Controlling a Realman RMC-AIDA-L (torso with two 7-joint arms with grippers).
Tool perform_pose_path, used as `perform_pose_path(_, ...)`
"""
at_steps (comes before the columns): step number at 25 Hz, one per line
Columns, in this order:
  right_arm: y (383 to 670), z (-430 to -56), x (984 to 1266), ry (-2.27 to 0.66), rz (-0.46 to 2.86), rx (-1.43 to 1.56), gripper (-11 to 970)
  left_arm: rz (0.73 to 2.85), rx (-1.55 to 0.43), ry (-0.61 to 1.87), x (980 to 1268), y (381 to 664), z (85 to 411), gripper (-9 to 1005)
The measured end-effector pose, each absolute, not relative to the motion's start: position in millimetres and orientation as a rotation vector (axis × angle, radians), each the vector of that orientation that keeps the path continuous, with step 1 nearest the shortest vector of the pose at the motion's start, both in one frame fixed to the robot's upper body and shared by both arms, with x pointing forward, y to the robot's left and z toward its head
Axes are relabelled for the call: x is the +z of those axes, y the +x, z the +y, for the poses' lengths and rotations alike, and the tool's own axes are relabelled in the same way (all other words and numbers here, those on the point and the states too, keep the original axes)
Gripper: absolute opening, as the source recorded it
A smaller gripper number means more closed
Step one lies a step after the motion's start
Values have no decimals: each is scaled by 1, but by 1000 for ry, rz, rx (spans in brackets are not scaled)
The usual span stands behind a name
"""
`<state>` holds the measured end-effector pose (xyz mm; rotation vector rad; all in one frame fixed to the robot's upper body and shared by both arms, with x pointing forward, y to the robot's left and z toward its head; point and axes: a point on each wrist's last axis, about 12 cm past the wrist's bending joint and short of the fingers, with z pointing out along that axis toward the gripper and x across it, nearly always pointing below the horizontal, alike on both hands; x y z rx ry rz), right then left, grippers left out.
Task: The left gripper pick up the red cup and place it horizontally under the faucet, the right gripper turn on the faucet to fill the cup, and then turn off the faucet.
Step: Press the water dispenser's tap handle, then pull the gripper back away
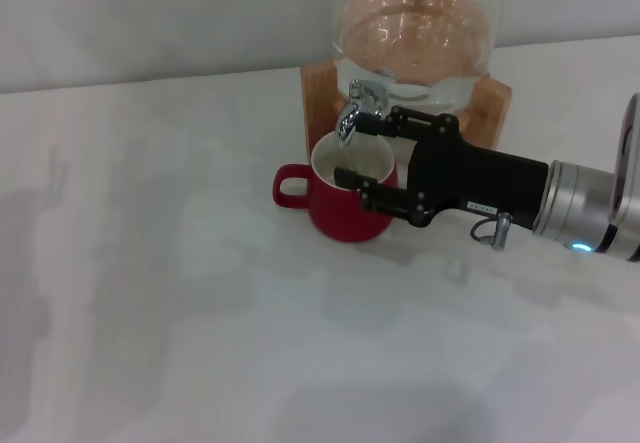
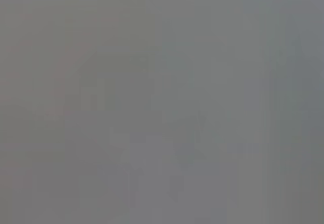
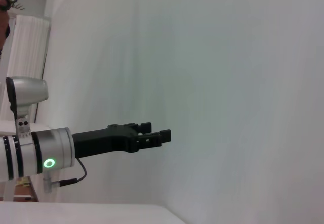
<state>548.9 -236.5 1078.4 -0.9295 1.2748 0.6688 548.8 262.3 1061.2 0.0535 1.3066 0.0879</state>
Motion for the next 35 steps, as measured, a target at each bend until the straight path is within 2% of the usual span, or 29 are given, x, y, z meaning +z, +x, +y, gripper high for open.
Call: perform_pose_path(35, 541, -259, 1074, -829, 1306, 606, 642, 1314, 102, 54, 1060, 549, 266, 838)
